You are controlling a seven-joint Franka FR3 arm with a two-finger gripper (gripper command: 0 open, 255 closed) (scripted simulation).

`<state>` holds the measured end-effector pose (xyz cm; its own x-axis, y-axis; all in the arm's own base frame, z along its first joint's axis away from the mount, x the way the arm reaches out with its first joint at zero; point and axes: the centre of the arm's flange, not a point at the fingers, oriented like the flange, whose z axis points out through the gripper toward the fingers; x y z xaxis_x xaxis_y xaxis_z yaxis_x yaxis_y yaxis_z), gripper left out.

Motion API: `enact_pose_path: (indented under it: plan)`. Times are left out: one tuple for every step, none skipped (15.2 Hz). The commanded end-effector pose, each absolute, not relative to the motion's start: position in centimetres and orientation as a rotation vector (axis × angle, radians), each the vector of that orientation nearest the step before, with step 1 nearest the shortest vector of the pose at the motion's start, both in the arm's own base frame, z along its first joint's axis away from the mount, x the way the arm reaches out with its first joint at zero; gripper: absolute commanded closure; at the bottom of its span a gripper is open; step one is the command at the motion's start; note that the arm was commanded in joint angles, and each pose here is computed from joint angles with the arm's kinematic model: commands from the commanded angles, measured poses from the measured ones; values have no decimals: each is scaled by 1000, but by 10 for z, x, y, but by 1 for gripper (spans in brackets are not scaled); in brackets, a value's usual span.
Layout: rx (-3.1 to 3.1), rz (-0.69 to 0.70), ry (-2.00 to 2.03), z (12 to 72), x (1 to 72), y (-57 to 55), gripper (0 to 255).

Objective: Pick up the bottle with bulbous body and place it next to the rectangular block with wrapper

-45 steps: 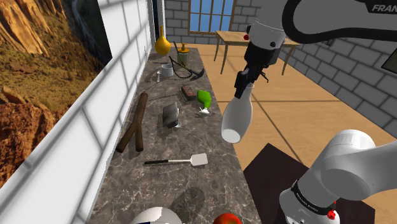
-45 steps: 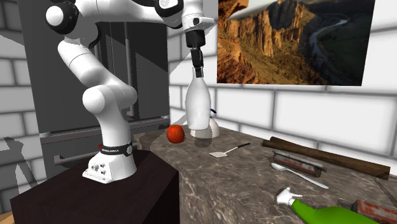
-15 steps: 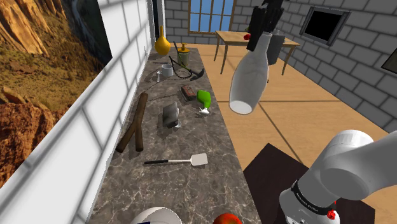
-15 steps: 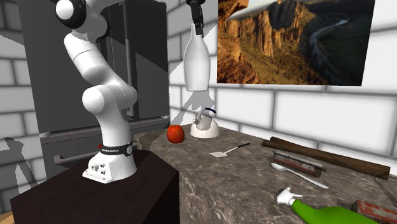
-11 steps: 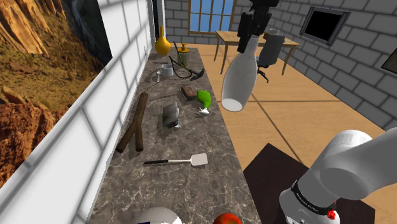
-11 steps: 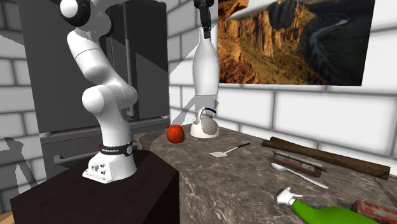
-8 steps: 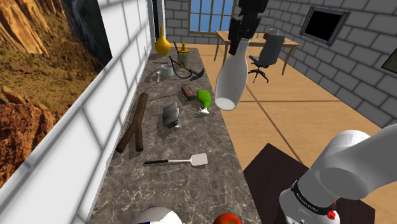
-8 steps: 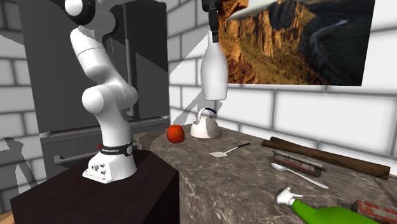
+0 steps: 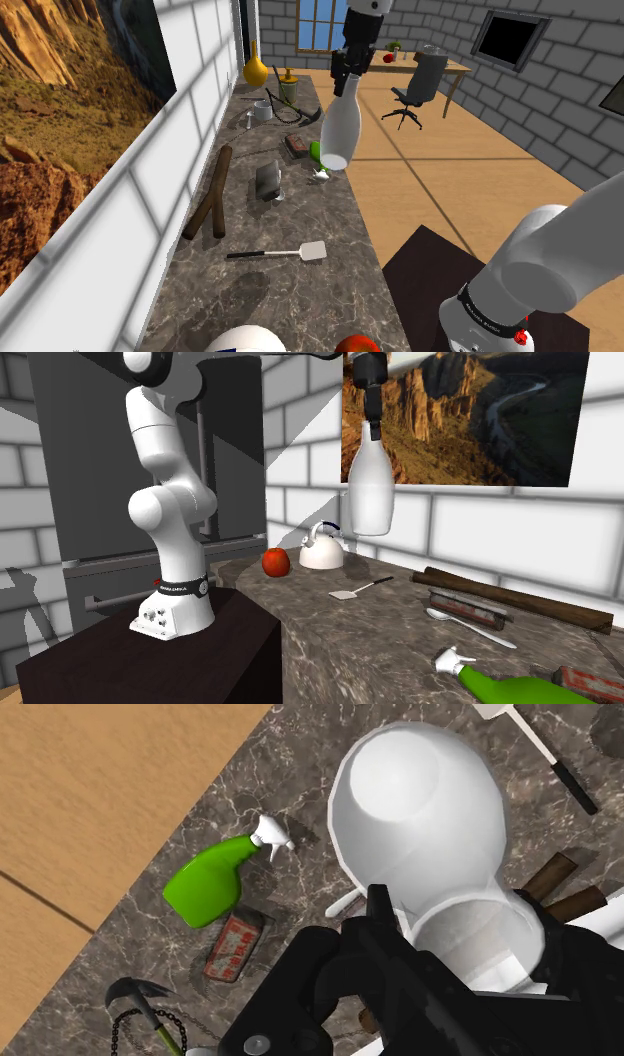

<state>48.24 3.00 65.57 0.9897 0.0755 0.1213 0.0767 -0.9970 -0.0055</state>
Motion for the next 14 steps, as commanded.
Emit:
enact_pose_path:
  plan:
    - [-3124,-192,-120,640,507,23,255]
    - [-3124,-192,-120,633,518,20,255]
    - [-3124,-192,-120,626,529,17,255]
    - [-3124,-192,-120,620,540,14,255]
    - [-3124,-192,-120,613,551,11,255]
    - [-3124,-192,-120,607,562,8,255]
    - [-3124,-192,-120,600,573,5,255]
    - [-3124,-192,-120,593,584,2,255]
    - [-3124,-192,-120,587,595,-1,255]
    - [-3124,-192,-120,580,606,-4,255]
    - [-3124,-192,-120,573,617,-7,255]
    - [-3124,-192,-120,567,628,-10,255]
    - [-3124,-192,-120,560,640,-13,255]
    - [-3124,-192,-120,554,651,-16,255]
